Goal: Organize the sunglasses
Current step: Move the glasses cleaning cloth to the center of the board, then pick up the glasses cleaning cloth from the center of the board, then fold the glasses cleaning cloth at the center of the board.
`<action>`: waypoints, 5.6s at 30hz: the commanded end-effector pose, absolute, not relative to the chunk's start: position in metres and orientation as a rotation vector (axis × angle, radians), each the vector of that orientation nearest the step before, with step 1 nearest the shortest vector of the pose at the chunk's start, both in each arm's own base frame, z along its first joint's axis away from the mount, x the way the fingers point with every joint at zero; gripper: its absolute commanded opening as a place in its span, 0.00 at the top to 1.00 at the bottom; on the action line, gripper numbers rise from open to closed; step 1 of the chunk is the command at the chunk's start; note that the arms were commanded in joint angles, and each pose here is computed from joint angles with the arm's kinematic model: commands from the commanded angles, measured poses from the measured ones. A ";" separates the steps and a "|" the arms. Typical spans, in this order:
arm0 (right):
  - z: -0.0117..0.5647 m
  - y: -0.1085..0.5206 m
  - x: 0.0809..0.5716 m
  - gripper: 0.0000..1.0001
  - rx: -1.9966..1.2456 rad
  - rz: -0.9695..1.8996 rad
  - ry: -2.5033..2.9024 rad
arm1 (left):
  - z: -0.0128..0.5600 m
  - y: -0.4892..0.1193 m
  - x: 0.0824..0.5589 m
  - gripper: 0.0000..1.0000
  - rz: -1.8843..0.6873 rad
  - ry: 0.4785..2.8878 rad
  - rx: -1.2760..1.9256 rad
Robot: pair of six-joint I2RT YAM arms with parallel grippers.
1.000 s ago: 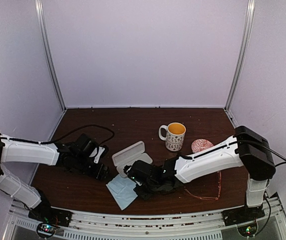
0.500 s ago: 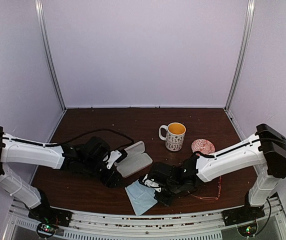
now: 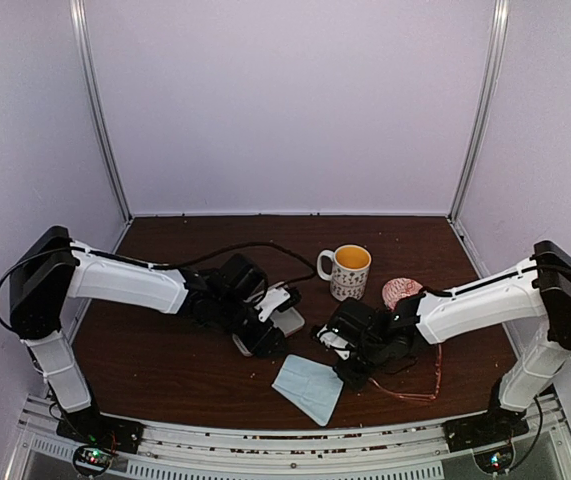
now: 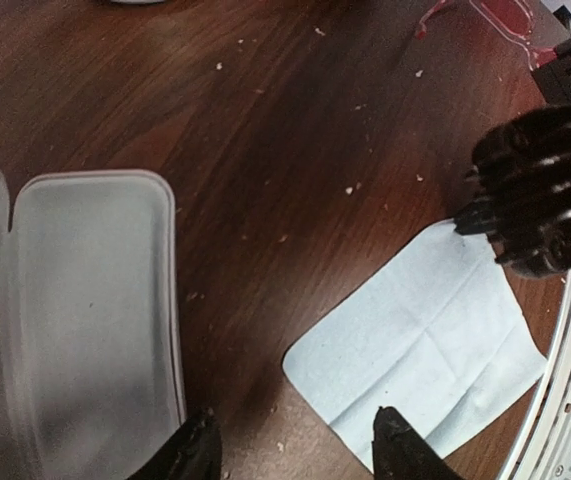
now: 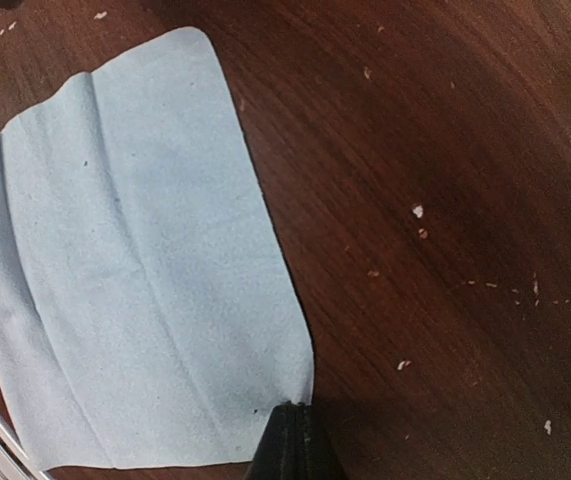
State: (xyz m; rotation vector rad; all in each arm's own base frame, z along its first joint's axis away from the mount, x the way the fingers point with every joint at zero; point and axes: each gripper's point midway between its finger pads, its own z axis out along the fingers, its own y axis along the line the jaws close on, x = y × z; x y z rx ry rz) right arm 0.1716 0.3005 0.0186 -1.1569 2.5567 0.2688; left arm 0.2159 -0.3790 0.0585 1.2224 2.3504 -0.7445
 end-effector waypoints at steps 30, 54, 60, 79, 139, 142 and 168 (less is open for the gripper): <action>0.008 0.282 0.176 1.00 -1.008 0.326 2.606 | 0.006 -0.403 0.201 0.62 -0.610 2.323 1.481; 0.009 0.280 0.175 1.00 -0.994 0.333 2.604 | -0.019 -0.383 0.182 1.00 -0.559 2.428 1.411; 0.013 0.282 0.178 1.00 -0.980 0.336 2.591 | -0.008 -0.389 0.186 1.00 -0.585 2.405 1.370; 0.109 0.292 0.192 1.00 -0.943 0.452 2.332 | 0.119 -0.397 0.213 1.00 -0.675 2.196 1.071; 0.100 0.279 0.207 1.00 -0.855 0.268 2.387 | 0.104 -0.395 0.214 1.00 -0.509 2.304 0.999; 0.107 0.285 0.200 1.00 -0.889 0.334 2.371 | 0.115 -0.393 0.207 1.00 -0.557 2.302 0.999; 0.138 0.304 0.089 1.00 -0.984 0.556 2.304 | 0.159 -0.373 0.108 1.00 -0.634 2.281 0.996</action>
